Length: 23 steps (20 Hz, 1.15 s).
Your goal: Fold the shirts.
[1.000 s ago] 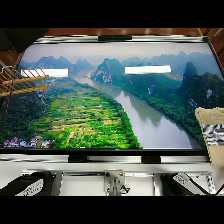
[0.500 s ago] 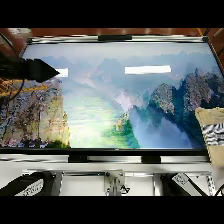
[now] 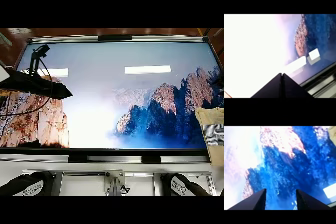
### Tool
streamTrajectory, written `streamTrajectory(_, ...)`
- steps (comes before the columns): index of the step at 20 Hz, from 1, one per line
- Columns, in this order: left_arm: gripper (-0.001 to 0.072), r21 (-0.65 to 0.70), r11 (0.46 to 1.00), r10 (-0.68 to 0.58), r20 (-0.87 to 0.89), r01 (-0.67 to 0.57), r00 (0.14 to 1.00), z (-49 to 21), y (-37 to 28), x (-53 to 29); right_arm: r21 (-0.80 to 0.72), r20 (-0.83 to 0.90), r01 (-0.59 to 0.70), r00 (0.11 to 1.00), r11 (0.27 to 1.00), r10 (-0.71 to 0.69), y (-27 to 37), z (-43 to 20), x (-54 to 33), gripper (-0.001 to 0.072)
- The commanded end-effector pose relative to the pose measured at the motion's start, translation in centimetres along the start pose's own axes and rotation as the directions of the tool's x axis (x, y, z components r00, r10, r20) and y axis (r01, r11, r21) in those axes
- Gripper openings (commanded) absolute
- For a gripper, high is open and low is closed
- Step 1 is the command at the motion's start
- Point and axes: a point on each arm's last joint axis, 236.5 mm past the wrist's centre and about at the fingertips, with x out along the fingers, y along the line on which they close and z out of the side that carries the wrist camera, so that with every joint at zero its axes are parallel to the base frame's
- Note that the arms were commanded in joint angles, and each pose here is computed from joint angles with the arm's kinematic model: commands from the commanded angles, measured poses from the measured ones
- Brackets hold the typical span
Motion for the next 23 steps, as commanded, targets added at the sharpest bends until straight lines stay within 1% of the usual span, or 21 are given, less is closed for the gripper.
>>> streamTrajectory(1,0.0061,-0.07,0.986,0.152,-0.025,-0.154,0.988,0.1,2.9,3.3,-0.228,-0.029,0.064,0.997,0.971,-0.073,4.0,-1.2,5.5,0.0496)
streamTrajectory(3,0.0063,-0.076,0.964,0.248,-0.105,-0.256,0.963,-1.4,5.0,4.9,-0.359,-0.067,0.091,0.99,0.929,-0.123,5.5,-2.5,7.9,0.0496)
streamTrajectory(4,0.011,-0.062,0.959,0.268,-0.128,-0.278,0.955,-1.8,5.4,5.4,-0.396,-0.082,0.093,0.987,0.913,-0.136,6.2,-3.1,8.9,0.0496)
streamTrajectory(5,0.0261,-0.047,0.955,0.284,-0.136,-0.292,0.949,-2.0,5.6,5.7,-0.418,-0.096,0.093,0.985,0.904,-0.145,6.7,-3.6,9.6,0.0496)
streamTrajectory(6,0.037,-0.038,0.952,0.297,-0.132,-0.305,0.946,-1.9,5.9,5.6,-0.434,-0.109,0.085,0.983,0.897,-0.146,7.3,-4.2,10.0,0.0496)
streamTrajectory(7,0.0419,-0.031,0.948,0.311,-0.124,-0.317,0.942,-1.7,6.2,5.5,-0.449,-0.111,0.076,0.984,0.89,-0.14,7.9,-4.5,10.2,0.0496)
streamTrajectory(10,0.0417,-0.024,0.944,0.324,-0.123,-0.329,0.938,-1.7,6.5,5.4,-0.469,-0.114,0.059,0.985,0.881,-0.127,8.9,-5.1,10.2,0.0496)
streamTrajectory(23,0.0411,-0.023,0.944,0.325,-0.126,-0.33,0.937,-1.7,6.5,5.4,-0.469,-0.114,0.059,0.985,0.881,-0.127,9.0,-5.1,10.2,0.0496)
